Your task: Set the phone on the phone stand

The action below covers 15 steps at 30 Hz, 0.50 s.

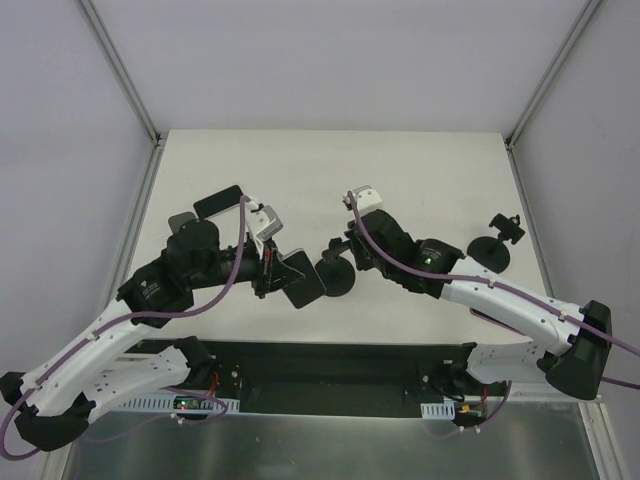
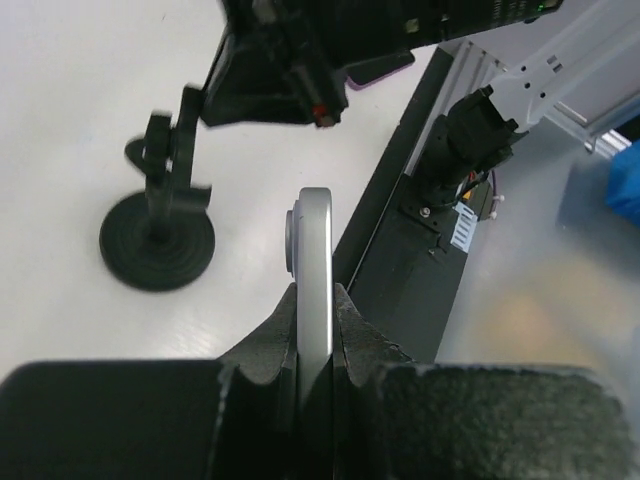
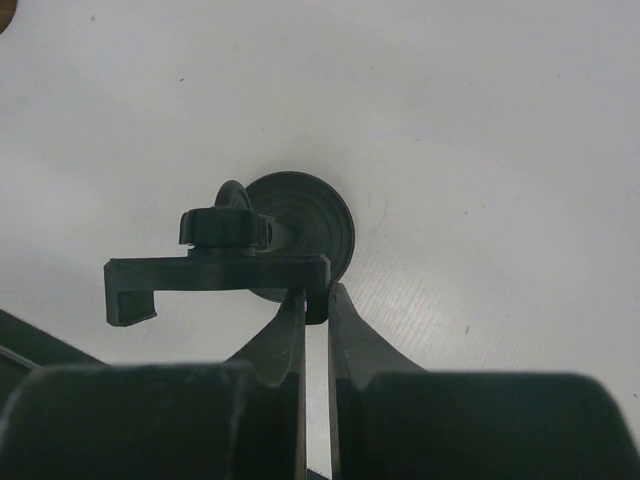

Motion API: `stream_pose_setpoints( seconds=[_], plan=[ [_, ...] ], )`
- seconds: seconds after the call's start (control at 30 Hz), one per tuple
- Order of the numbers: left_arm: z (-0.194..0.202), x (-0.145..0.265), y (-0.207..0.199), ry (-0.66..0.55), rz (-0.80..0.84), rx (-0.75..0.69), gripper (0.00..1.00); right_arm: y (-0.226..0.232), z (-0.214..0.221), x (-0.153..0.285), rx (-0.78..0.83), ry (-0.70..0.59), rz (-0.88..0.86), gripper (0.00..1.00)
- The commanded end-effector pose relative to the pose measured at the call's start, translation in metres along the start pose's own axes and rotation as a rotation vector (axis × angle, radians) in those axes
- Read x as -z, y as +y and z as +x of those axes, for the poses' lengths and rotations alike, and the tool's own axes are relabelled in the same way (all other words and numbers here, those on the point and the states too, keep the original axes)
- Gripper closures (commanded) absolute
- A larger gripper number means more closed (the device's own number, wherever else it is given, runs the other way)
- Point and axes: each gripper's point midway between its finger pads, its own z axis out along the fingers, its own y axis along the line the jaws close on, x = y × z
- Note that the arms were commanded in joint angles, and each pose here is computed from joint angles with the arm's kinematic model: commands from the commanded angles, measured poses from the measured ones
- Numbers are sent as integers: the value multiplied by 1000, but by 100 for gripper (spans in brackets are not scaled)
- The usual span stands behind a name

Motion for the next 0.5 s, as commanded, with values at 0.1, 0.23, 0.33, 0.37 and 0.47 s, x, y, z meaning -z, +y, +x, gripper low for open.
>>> stream_pose_setpoints(
  seconds=[0.1, 0.23, 0.33, 0.37, 0.47],
  plan=[
    [-74, -21, -40, -179, 257, -443, 100, 66, -32, 17, 78, -52, -361, 99],
    [-85, -28, -50, -187, 331, -540, 100, 79, -30, 16, 117, -30, -429, 99],
    [-80, -39, -43, -167, 330, -592, 100, 84, -28, 13, 118, -13, -452, 99],
    [-77, -41, -42, -165, 348, -642, 100, 84, -30, 10, 115, -19, -450, 99],
    [-48, -44, -47, -130, 463, -705, 100, 99, -28, 14, 110, -9, -538, 99]
  ],
)
